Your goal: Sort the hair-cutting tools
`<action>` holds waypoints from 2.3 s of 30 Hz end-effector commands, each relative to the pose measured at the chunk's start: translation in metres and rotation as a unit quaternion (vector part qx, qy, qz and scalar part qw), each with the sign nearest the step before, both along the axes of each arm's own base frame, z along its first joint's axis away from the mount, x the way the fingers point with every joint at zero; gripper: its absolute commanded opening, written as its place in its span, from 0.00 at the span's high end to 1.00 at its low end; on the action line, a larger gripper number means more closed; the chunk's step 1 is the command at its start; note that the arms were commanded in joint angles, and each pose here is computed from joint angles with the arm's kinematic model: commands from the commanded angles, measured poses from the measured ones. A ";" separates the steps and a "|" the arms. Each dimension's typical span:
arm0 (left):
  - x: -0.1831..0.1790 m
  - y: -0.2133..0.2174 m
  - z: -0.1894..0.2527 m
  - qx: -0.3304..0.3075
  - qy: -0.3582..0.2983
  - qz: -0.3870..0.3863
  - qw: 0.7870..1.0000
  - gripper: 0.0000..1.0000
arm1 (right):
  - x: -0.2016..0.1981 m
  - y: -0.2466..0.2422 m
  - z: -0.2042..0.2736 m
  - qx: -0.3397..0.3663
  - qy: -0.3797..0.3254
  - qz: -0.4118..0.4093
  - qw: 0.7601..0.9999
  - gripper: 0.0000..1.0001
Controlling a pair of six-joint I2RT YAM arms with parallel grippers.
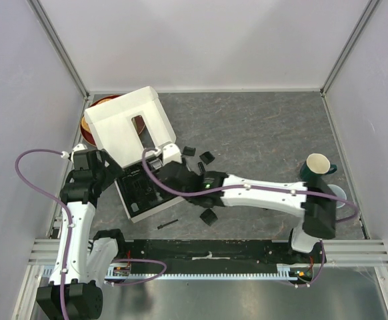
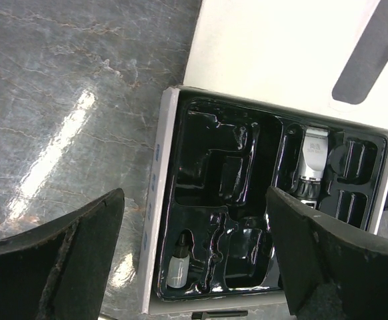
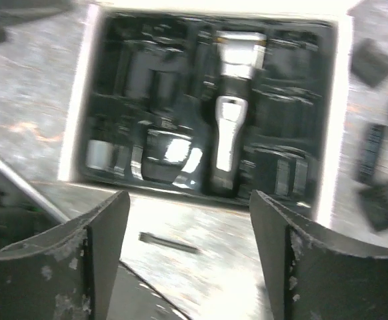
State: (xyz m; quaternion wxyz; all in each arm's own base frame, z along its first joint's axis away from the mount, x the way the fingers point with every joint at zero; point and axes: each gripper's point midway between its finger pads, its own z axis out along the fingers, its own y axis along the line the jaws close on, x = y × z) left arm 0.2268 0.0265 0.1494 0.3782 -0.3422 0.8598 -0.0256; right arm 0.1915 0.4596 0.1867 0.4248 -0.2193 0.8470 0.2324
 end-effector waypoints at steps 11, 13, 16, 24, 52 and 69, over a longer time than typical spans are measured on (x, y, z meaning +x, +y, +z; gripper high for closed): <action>0.016 -0.016 0.006 -0.010 -0.022 -0.069 0.997 0.05 | -0.005 -0.163 -0.083 -0.277 0.050 0.082 0.956 0.07; 0.015 -0.016 0.005 -0.009 -0.021 -0.071 0.997 0.05 | -0.007 -0.167 -0.094 -0.289 0.067 0.096 0.950 0.07; 0.016 -0.017 0.006 -0.010 -0.022 -0.072 0.997 0.05 | -0.007 -0.167 -0.104 -0.298 0.082 0.109 0.945 0.06; 0.015 -0.017 0.005 -0.010 -0.023 -0.075 0.997 0.05 | -0.022 -0.155 -0.135 -0.299 0.126 0.160 0.932 0.09; 0.015 -0.018 0.006 -0.012 -0.026 -0.077 0.997 0.05 | -0.047 -0.150 -0.176 -0.305 0.219 0.163 0.912 0.50; 0.014 -0.019 0.008 -0.013 -0.032 -0.072 0.997 0.05 | -0.007 -0.104 -0.064 -0.167 0.115 0.101 0.974 0.63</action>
